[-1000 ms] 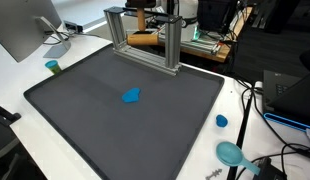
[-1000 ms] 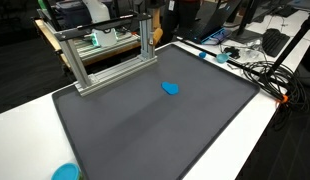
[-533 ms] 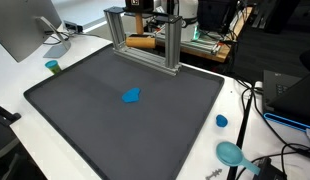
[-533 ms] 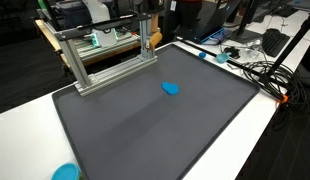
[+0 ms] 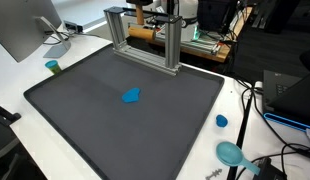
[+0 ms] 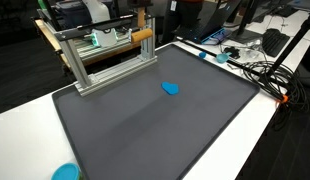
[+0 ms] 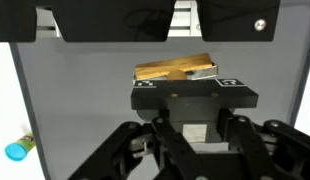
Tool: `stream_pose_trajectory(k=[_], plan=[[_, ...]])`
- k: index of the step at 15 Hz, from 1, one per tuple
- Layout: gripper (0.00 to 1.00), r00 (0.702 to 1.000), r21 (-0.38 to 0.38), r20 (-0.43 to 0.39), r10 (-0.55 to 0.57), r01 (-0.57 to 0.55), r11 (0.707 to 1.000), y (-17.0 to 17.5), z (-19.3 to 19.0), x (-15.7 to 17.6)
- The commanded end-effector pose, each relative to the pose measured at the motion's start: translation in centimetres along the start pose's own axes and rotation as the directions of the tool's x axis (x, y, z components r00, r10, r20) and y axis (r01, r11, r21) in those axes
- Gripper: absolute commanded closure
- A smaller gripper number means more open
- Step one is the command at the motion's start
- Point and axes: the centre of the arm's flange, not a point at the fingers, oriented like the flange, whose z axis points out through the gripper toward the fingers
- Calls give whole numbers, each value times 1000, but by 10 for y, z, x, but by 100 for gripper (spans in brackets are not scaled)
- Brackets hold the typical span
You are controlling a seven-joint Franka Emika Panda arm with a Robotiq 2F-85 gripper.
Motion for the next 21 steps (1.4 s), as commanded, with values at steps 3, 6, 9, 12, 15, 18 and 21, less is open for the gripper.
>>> stream_pose_trajectory(k=[3,6,9,12,15,18,21], plan=[[78,1000,13,3,16,-16,1000,15,6,-41],[78,999,-1,-12,36,-36,999,6,12,-40],[78,998,-16,-5,66,-66,998,-3,18,-44],[78,993,-25,17,116,-116,993,-9,25,-49],[78,988,-18,24,150,-149,989,-11,30,-58],[78,1000,30,-11,24,-24,999,-7,38,-66],[78,997,48,-51,-62,64,997,-5,42,-70]])
